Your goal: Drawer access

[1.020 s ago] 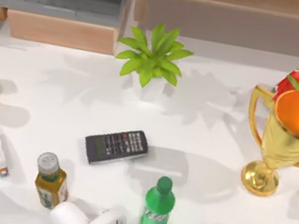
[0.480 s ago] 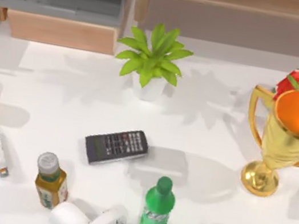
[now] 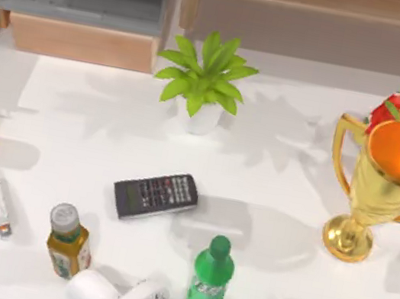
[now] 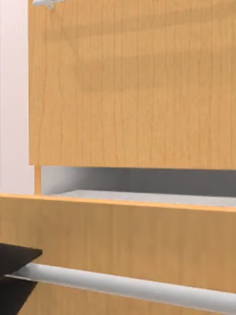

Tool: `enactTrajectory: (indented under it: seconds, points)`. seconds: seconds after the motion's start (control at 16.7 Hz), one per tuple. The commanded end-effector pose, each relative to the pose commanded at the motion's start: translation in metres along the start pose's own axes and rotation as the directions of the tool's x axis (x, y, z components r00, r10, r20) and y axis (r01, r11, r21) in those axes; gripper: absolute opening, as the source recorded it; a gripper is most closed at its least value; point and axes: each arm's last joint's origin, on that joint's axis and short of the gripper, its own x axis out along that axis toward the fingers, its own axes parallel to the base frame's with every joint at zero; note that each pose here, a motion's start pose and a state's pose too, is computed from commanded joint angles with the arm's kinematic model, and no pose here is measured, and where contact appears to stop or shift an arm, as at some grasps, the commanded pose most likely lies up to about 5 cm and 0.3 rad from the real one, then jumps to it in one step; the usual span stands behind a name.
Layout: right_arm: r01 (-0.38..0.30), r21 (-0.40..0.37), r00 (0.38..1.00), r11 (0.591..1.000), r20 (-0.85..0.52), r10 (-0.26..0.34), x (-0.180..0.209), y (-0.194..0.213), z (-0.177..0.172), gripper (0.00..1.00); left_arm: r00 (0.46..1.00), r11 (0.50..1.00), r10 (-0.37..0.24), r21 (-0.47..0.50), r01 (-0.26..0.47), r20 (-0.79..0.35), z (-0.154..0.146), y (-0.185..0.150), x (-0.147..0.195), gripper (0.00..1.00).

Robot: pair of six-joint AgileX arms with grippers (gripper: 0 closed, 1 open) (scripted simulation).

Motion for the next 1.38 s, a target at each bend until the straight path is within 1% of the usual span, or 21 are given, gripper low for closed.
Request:
enactTrajectory:
  seconds: [0.12, 0.24, 0.48, 1.26, 1.32, 1.38]
  points:
    - [0.0, 0.0, 1.0, 1.0, 0.0, 0.0, 0.0, 0.0, 0.0, 1.0, 1.0, 1.0, -0.001, -0.004, 0.001, -0.001, 0.001, 0.0, -0.02, 0.0]
    - [0.0, 0.0, 1.0, 1.0, 0.0, 0.0, 0.0, 0.0, 0.0, 1.0, 1.0, 1.0, 0.001, -0.003, -0.001, -0.001, 0.002, 0.0, -0.031, 0.0]
    - [0.0, 0.0, 1.0, 1.0, 0.0, 0.0, 0.0, 0.0, 0.0, 1.0, 1.0, 1.0, 0.002, -0.003, -0.002, -0.001, 0.002, 0.0, -0.032, 0.0]
    - [0.0, 0.0, 1.0, 1.0, 0.0, 0.0, 0.0, 0.0, 0.0, 1.0, 1.0, 1.0, 0.002, -0.003, -0.002, -0.001, 0.002, 0.0, -0.032, 0.98]
    - [0.0, 0.0, 1.0, 1.0, 0.0, 0.0, 0.0, 0.0, 0.0, 1.0, 1.0, 1.0, 0.002, -0.003, -0.002, -0.001, 0.002, 0.0, -0.032, 1.0]
    - [0.0, 0.0, 1.0, 1.0, 0.0, 0.0, 0.0, 0.0, 0.0, 1.0, 1.0, 1.0, 0.002, -0.003, -0.002, -0.001, 0.002, 0.0, -0.032, 1.0]
